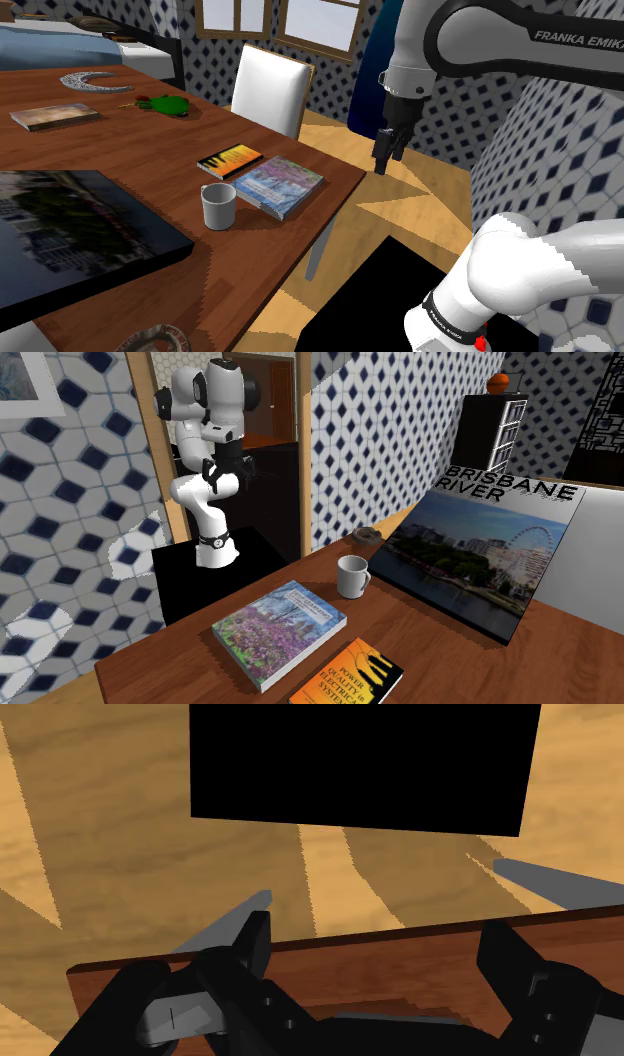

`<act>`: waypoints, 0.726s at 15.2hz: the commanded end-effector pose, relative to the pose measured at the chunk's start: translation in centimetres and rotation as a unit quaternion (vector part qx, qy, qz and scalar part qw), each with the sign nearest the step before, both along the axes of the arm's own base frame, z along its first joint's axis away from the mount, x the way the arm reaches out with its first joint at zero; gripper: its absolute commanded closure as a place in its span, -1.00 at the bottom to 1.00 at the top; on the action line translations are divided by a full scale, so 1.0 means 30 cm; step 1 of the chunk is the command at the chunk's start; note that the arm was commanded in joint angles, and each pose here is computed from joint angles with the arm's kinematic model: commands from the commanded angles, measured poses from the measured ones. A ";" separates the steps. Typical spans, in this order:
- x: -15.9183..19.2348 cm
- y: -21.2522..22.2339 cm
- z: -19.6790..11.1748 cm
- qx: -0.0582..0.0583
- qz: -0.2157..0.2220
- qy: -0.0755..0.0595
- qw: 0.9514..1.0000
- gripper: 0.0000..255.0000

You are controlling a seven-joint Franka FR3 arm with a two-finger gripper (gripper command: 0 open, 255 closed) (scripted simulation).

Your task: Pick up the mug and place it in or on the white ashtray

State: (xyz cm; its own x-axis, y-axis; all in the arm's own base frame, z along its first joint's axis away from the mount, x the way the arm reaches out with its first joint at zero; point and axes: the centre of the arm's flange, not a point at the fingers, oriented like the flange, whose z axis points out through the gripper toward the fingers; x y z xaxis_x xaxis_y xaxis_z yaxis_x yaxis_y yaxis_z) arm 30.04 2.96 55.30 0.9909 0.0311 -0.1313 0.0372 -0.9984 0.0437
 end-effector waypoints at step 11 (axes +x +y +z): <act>0.289 0.276 -0.168 -0.002 0.003 -0.011 1.000 -1.00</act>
